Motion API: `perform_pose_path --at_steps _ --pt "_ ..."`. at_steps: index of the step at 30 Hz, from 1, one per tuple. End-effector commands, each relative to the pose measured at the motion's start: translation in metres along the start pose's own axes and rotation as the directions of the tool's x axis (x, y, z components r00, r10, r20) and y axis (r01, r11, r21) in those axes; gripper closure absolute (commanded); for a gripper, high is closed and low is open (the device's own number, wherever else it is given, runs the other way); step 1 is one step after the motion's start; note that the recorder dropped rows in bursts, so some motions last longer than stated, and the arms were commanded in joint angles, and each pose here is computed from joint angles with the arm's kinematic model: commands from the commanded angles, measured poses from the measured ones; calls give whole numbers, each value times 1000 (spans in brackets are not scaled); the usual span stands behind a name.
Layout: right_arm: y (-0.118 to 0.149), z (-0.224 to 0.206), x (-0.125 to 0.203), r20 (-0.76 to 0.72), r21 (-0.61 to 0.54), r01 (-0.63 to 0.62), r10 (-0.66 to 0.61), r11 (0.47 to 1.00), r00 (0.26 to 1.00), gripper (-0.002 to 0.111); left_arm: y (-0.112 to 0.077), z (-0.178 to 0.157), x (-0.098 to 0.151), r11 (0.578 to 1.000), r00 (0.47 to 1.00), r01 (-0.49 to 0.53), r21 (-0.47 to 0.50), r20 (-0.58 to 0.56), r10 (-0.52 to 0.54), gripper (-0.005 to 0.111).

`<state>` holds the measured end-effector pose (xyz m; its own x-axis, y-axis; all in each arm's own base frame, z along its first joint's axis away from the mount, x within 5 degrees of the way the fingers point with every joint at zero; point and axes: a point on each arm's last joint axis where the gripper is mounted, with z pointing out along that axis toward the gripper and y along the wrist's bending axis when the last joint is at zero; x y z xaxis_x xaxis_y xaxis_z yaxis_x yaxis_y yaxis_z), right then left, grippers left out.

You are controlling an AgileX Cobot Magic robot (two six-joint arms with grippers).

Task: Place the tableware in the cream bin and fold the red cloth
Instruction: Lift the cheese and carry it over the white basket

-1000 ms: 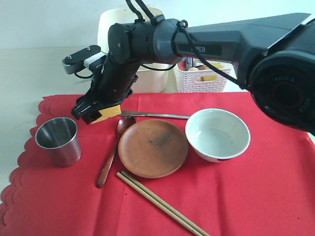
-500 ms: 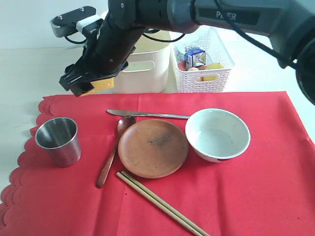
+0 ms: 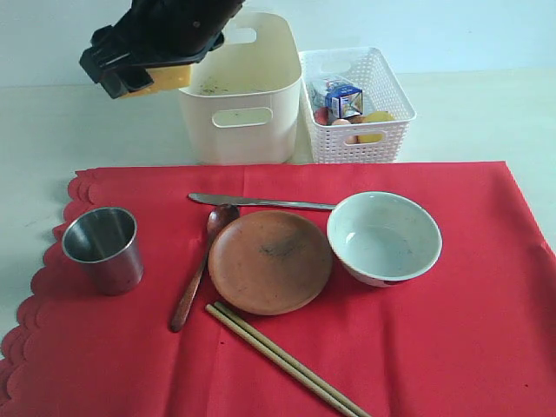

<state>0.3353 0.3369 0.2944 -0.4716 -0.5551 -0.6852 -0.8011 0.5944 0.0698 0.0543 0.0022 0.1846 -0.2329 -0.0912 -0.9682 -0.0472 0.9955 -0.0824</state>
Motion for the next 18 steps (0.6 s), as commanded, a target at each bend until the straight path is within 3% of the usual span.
perform_pose_path --at_steps 1,18 --pt "1 -27 -10 40 30 34 -35 999 999 108 0 0 0 1000 1000 2 7 7 -2 106" --pt "2 -111 -29 139 182 147 -174 972 975 108 0 0 0 1000 1000 2 7 7 -2 106"
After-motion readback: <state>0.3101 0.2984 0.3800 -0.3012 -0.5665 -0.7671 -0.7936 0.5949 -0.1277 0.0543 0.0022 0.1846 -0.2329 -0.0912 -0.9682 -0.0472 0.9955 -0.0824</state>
